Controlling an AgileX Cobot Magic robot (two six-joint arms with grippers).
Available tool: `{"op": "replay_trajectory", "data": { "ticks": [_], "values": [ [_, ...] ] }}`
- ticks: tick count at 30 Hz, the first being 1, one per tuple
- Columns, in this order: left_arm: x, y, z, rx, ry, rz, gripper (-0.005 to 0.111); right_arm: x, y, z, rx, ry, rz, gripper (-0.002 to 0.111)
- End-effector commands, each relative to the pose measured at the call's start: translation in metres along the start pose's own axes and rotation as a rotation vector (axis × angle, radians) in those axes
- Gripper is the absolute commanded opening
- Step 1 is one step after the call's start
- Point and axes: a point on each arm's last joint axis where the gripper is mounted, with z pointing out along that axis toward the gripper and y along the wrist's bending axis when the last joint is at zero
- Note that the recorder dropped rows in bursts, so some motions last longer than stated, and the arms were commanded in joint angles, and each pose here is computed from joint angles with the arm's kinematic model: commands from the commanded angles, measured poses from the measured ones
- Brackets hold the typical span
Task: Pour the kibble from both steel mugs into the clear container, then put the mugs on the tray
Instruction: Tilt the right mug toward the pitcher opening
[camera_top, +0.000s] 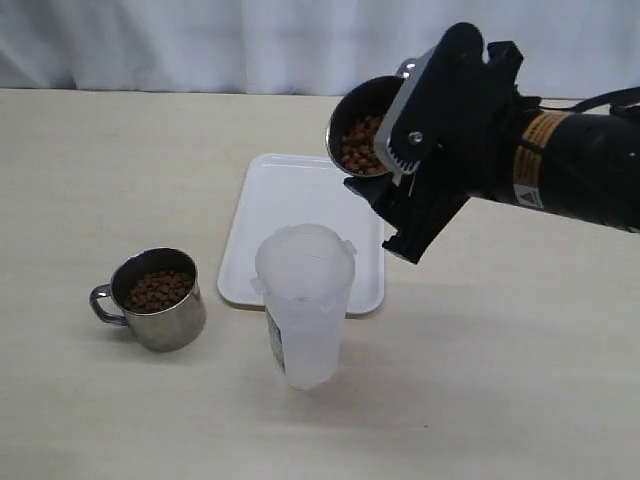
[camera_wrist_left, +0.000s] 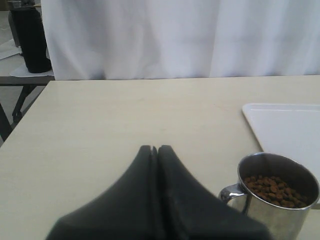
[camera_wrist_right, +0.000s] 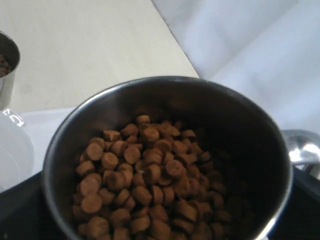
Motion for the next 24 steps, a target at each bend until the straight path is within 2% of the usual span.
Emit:
{"op": "replay_trajectory", "data": {
  "ticks": [1, 16, 19, 24],
  "values": [
    [-0.0002, 0.0002, 0.0001, -0.003, -0.009, 0.003, 0.0, -0.0054, 0.0037, 0.0065, -0.019, -0.008, -0.19, 0.005],
    [-0.0002, 0.0002, 0.0001, -0.003, -0.009, 0.003, 0.0, -0.0092, 0.0063, 0.009, -0.03, -0.066, -0.377, 0.005],
    [-0.0002, 0.0002, 0.0001, -0.003, -0.009, 0.003, 0.0, -0.0096, 0.0064, 0.009, -0.026, -0.072, -0.483, 0.005],
    [0.0, 0.0002, 0.0001, -0.003, -0.007, 0.003, 0.0, -0.0096, 0.0064, 0.009, -0.023, -0.073, -0.562, 0.005]
  ]
}}
